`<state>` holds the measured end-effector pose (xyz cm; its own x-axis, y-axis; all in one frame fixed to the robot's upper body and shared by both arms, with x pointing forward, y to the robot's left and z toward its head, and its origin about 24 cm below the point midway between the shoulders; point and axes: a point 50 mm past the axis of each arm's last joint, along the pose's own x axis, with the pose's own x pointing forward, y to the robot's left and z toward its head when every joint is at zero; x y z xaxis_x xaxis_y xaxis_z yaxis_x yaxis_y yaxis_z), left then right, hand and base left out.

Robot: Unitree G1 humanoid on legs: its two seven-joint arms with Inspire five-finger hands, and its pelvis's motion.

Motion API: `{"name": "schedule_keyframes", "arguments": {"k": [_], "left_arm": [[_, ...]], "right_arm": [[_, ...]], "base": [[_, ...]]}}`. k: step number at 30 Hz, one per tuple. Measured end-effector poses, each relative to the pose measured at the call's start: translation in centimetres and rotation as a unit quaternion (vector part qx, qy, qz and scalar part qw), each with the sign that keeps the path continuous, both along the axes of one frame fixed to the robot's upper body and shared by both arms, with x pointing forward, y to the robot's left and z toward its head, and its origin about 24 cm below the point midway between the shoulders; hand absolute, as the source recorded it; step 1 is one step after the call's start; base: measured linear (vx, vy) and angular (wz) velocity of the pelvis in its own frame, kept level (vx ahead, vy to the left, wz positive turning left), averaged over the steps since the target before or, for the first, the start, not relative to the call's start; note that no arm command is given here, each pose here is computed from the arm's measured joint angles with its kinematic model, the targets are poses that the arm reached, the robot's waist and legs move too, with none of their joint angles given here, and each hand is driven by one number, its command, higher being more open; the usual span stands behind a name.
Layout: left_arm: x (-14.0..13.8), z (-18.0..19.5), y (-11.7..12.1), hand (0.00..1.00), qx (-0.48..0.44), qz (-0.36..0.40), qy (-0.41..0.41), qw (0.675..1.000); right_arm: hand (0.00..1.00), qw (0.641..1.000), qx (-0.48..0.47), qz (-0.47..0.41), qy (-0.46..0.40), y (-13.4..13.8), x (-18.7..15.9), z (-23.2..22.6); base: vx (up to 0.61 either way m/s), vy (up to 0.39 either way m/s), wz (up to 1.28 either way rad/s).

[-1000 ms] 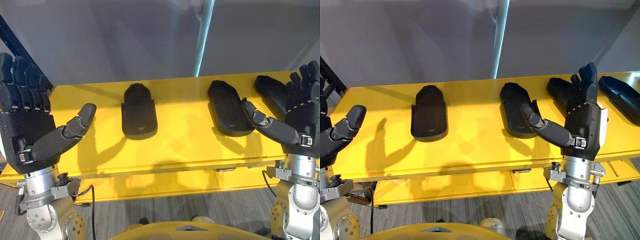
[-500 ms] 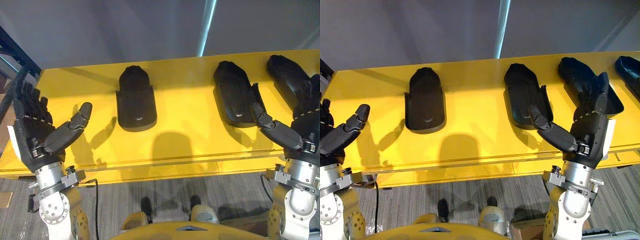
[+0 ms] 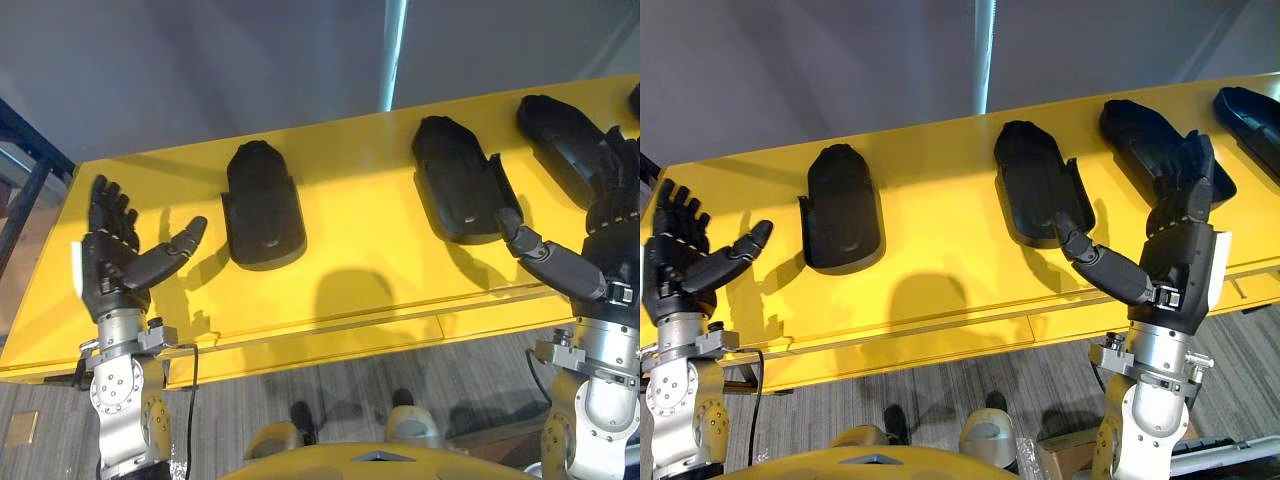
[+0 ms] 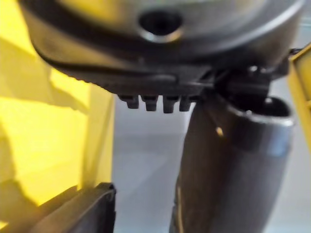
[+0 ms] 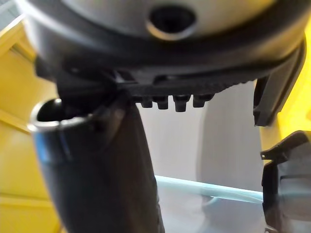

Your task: Walk over and take three plastic housings, then place them on the shelf

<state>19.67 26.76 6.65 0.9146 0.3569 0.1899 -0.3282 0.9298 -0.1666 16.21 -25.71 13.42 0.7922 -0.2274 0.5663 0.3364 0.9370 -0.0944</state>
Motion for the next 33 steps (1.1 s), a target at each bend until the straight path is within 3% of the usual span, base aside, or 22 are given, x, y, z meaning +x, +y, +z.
{"name": "schedule_keyframes", "arguments": {"k": [5,17,23,33], "left_arm": [[1.5,-2.9,-1.0,1.00,-0.050,-0.029,0.063,0.996],[6.3,1.0,-0.6,1.00,-0.073,0.009,-0.038,0.997],[6.7,2.0,-0.3,1.00,-0.080,0.009,-0.064,0.995],[9.4,4.2,-0.3,1.00,-0.115,-0.050,-0.104,0.987]], "right_arm": [[1.00,1.000,-0.021,0.003,-0.013,-0.1,0.5,0.8],[1.00,0.996,-0.068,0.034,-0.050,0.2,2.5,3.1],[1.00,0.995,-0.067,0.053,-0.055,1.0,2.6,3.2],[1.00,0.987,-0.098,0.084,-0.100,2.2,1.9,5.5]], "base": [[0.00,0.003,-0.12],[-0.09,-0.011,-0.07],[-0.05,-0.009,-0.07],[0.00,0.021,-0.06]]}}
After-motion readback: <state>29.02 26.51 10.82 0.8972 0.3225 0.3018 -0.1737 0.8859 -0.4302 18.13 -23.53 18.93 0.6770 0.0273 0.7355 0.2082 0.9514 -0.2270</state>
